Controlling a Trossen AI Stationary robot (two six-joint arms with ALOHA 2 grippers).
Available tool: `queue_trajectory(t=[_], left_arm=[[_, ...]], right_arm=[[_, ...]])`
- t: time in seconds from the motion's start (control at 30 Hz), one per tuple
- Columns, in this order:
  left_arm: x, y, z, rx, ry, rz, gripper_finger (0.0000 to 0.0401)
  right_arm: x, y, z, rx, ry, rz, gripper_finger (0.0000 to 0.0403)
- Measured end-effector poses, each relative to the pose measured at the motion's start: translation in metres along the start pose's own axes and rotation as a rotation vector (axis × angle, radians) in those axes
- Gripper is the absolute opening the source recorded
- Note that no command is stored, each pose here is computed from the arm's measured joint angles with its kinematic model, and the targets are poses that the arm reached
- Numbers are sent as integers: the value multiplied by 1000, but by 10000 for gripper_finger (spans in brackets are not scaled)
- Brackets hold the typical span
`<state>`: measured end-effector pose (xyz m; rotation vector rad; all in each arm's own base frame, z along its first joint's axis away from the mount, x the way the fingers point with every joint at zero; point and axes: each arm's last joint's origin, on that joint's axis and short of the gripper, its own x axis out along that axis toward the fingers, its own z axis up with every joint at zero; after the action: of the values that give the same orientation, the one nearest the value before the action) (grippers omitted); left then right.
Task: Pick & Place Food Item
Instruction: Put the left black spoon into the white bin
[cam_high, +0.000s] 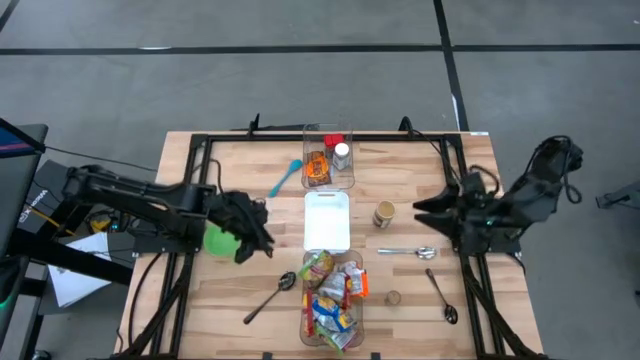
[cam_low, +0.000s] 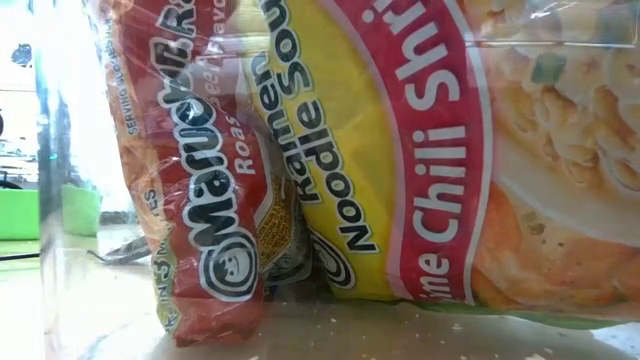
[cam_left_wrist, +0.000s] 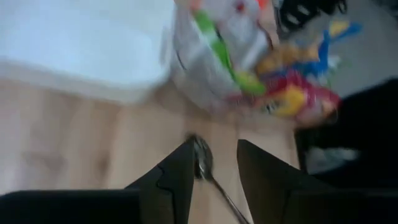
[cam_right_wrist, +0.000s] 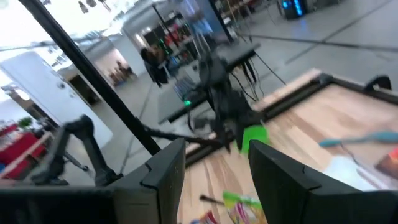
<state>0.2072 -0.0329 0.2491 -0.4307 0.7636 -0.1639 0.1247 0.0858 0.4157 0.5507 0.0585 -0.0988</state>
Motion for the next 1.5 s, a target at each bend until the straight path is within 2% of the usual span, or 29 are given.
queue_trajectory(t=[0.13,0.3,0.43,0.67,0.83,1.0,1.5], left_arm=[[14,0,-23,-44,62,-60,113],[24,-4,-43,-27,79,-109,111],[30,-1,-54,3,63,-75,111],[37,8,-59,168,24,-55,118],[48,15,-54,219,7,-34,130],[66,20,-56,211,54,-78,135],[123,35,-68,134,73,-102,136]], right_arm=[[-7,-3,10,8,-57,5,171],[-12,-7,15,5,-88,-11,171],[-12,-8,16,15,-120,-60,171],[-1,-1,9,6,-154,-130,171],[5,3,6,8,-184,-180,171],[6,2,8,14,-203,-194,171],[-3,-5,17,-8,-214,-182,171]])
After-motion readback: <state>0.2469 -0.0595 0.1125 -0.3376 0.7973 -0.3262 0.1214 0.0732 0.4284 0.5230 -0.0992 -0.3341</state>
